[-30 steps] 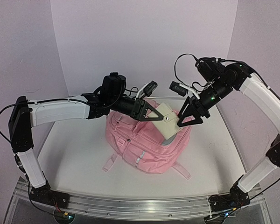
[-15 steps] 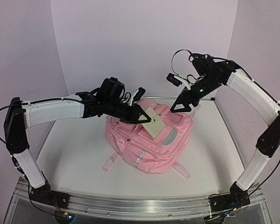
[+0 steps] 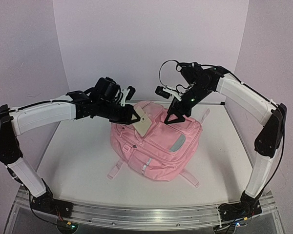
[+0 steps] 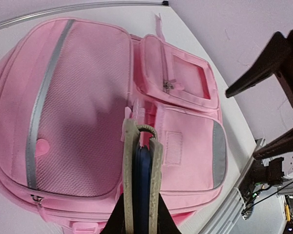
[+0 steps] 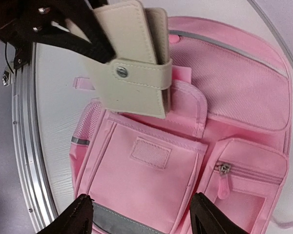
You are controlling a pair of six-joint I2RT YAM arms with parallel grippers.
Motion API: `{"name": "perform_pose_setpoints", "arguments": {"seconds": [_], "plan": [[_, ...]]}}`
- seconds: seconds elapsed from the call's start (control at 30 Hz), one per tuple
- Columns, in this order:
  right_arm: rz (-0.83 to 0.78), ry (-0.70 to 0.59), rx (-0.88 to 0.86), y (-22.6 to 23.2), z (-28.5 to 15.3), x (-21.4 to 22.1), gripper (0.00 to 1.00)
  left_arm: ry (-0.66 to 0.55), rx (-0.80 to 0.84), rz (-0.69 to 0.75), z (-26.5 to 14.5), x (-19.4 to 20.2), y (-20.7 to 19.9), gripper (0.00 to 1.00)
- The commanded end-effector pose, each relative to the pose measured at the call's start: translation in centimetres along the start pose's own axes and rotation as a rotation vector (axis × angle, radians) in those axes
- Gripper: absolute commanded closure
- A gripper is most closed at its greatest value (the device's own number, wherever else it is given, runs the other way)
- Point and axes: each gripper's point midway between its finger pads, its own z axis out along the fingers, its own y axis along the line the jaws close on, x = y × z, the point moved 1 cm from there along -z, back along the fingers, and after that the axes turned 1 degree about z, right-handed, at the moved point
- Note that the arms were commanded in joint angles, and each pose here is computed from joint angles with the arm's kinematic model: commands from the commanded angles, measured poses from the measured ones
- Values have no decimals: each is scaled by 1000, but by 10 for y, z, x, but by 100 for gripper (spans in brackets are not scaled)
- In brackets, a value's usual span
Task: Pack the student bag
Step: Place the personal item in the student bag.
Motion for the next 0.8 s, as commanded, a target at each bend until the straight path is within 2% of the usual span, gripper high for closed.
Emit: {"name": "perform_pose_setpoints", "arguments": {"seconds": [0.0,0.13,0.27,0.63,0.77], "plan": [[-229,-19,-7,-1,11,-16,36,-55,-77,1,-13,-12,12,100],[-410,37,-33,9,31,-9,41,-46,-84,-16,-9,-10,17,100],[-494,78,-59,10,51,-3,42,-40,-58,-23,-2,-7,19,100],[-486,166,-92,-8,93,15,37,-41,-46,-54,0,-4,26,100],[-473,204,-135,-3,97,28,39,-35,-41,-61,1,-2,27,100]]}}
